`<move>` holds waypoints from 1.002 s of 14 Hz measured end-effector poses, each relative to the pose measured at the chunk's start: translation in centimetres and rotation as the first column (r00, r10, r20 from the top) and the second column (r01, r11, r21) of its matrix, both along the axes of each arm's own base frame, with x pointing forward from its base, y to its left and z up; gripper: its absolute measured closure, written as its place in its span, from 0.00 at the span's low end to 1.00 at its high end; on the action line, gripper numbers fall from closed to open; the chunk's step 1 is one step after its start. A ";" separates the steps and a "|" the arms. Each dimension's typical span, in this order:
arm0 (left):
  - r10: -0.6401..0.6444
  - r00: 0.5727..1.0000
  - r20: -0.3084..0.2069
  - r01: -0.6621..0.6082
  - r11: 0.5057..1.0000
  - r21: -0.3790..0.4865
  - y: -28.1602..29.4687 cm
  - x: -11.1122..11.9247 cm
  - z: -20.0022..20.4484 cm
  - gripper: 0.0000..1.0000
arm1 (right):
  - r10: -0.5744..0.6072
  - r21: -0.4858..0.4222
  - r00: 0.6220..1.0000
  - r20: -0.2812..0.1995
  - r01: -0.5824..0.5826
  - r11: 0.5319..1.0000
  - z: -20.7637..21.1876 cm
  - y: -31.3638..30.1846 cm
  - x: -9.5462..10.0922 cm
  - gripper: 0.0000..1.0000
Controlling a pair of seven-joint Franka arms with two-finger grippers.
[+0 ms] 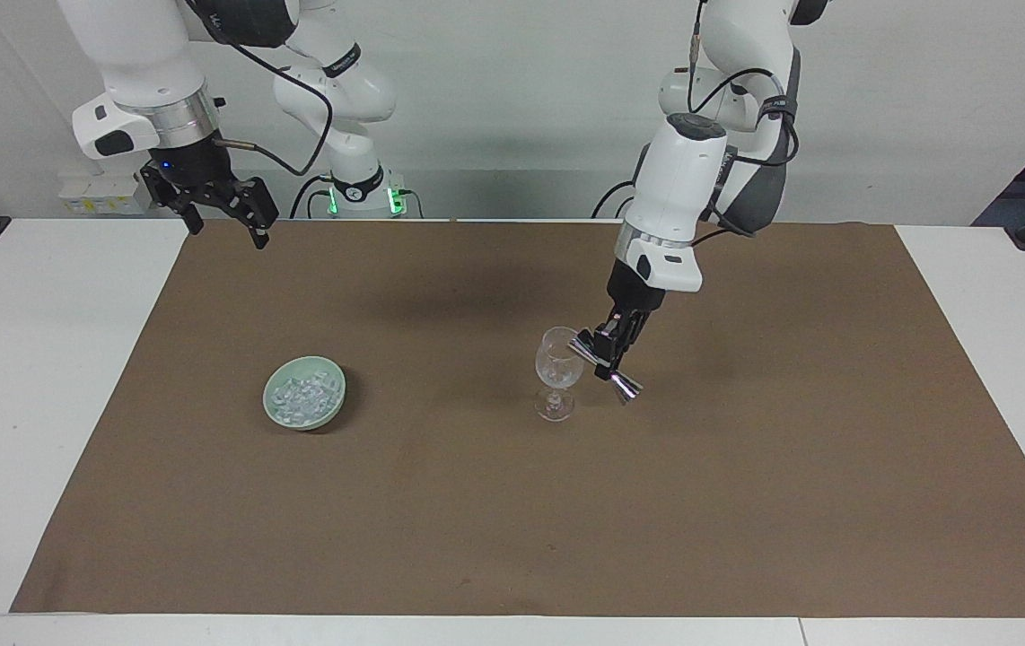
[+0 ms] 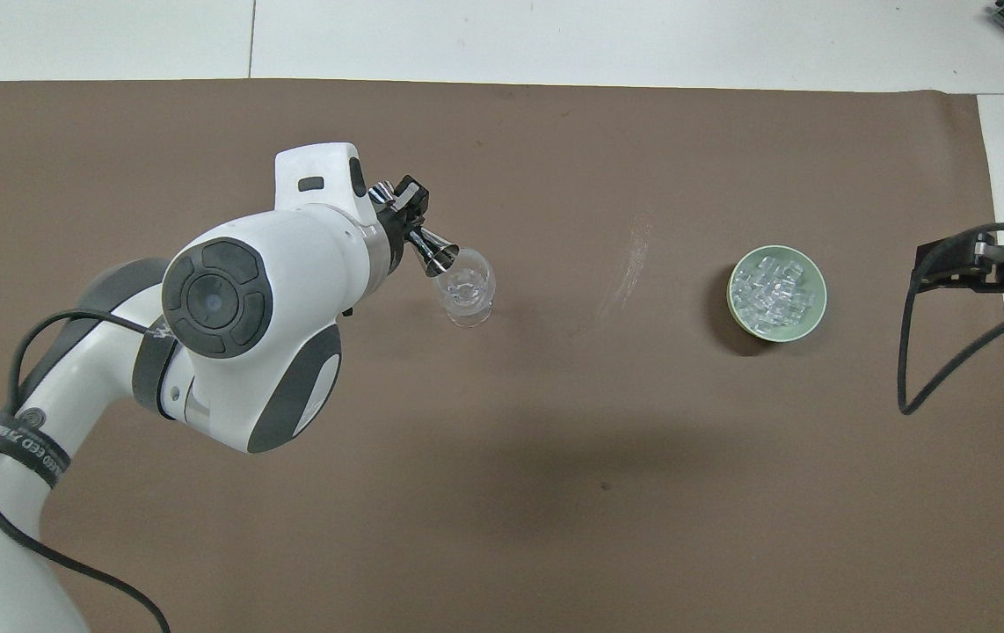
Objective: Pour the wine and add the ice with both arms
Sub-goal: 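Tilt the metal cup further to pour into the clear cup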
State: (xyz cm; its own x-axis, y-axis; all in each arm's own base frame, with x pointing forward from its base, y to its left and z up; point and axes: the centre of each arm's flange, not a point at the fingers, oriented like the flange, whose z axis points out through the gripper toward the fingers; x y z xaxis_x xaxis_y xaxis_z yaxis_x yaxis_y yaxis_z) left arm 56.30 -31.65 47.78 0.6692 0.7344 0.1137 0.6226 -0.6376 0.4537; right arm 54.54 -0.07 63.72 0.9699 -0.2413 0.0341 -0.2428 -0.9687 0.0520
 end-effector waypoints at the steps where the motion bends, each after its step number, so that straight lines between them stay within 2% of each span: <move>1: -0.002 1.000 0.002 0.002 1.000 0.002 -0.1 0.0 0.0 0.78 | 0.000 0.000 1.000 0.000 0.000 1.000 0.0 0.0 0.0 0.00; 14: -0.049 0.998 0.036 0.047 0.998 0.041 -1.3 -0.7 0.2 0.78 | 0.000 0.000 1.000 0.000 0.000 1.000 0.0 0.0 0.0 0.00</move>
State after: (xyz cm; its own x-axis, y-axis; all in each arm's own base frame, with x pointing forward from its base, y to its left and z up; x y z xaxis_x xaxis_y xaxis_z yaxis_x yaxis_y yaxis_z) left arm 55.63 -32.92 47.95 0.6983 0.6959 0.1677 0.5741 -0.6844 0.4495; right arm 54.54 -0.07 63.71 0.9699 -0.2413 0.0340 -0.2428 -0.9687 0.0521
